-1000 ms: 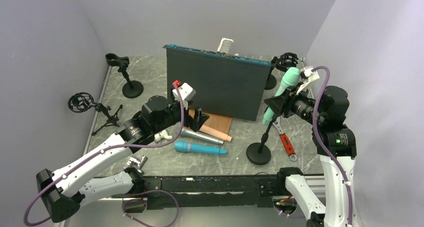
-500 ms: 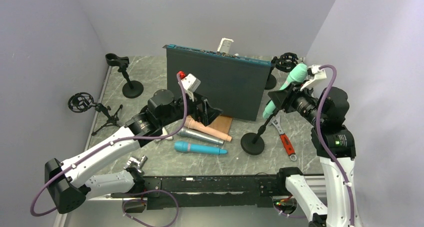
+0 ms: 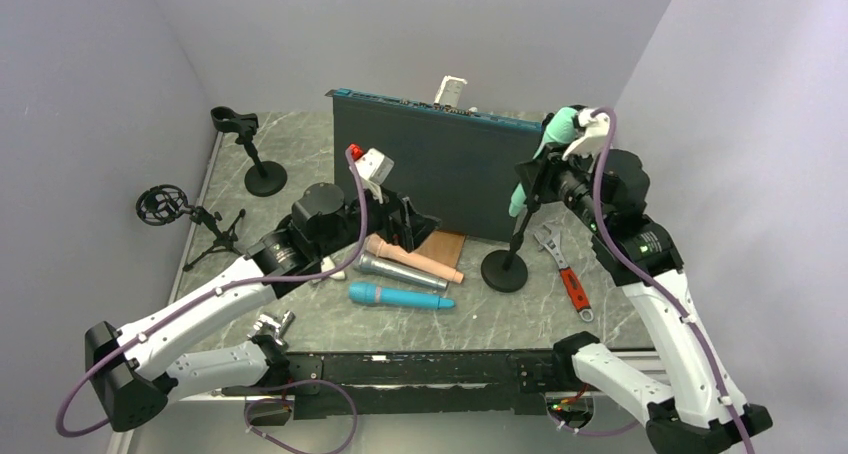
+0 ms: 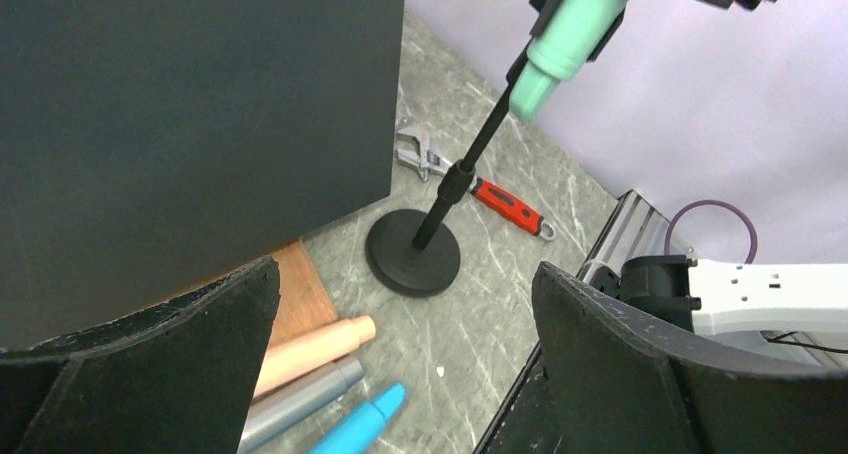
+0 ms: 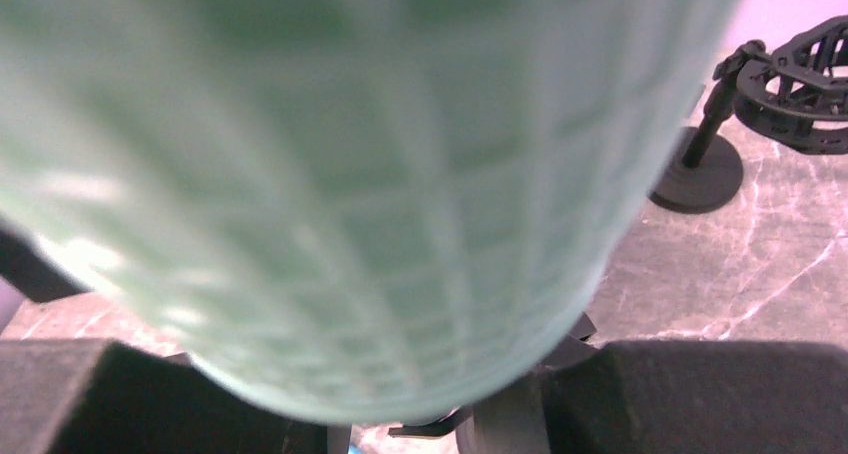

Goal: Remove the microphone from the stand

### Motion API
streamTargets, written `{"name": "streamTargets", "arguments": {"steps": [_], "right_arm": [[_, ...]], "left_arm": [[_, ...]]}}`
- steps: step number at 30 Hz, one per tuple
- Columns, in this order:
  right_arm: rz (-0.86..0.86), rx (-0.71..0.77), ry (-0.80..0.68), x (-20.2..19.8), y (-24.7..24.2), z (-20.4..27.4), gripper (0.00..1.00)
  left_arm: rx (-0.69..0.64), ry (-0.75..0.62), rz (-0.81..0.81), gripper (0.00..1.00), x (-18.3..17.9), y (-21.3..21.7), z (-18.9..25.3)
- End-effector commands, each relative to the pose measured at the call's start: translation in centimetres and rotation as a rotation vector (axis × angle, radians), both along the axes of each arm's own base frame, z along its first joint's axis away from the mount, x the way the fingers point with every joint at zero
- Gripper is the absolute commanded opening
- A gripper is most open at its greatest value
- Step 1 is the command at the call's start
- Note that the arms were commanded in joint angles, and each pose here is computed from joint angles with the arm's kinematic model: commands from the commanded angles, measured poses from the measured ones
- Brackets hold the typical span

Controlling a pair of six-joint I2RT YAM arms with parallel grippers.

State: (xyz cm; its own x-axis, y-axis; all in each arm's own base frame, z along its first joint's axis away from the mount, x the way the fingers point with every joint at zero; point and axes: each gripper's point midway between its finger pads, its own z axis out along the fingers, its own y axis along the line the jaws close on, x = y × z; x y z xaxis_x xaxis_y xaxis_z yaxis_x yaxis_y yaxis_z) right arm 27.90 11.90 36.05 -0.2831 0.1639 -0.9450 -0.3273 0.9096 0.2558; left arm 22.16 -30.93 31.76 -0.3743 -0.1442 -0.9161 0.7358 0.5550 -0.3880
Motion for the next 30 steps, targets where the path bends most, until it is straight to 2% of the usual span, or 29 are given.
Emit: {"name": "streamTargets", "arguments": {"steps": [1,5,11,24,26,30], "right_arm": [[-0.110,-0.021,-0.191,1.6,-0.2,4.6,0.00],[-0.148,-0.091,-0.198,2.0,1.5,4.2,0.00],[-0.162,-0.104,-0.223,1.7,3.9,4.4,0.00],[-0.240,-0.038,-0.231,1.9,3.2,5.1,0.01],[-0.240,-0.024,-0.213,1.8,3.2,4.6,0.09],[-0.219,-0.005,-0.161,1.0,3.2,3.8,0.39]], "left_arm": [[-0.019,0.016,0.039,1.00,-0.6,1.3,-0.2],[-0.024,0.028,0.056,0.99,-1.0,2.2,-0.7],[-0.027,0.033,0.081,1.00,-1.2,3.0,-0.7],[-0.043,0.026,0.053,0.99,-1.4,2.5,0.9],[-0.048,0.024,0.036,0.99,-1.4,2.0,1.5],[-0.056,0.021,0.015,0.99,-1.3,1.3,2.6]]}}
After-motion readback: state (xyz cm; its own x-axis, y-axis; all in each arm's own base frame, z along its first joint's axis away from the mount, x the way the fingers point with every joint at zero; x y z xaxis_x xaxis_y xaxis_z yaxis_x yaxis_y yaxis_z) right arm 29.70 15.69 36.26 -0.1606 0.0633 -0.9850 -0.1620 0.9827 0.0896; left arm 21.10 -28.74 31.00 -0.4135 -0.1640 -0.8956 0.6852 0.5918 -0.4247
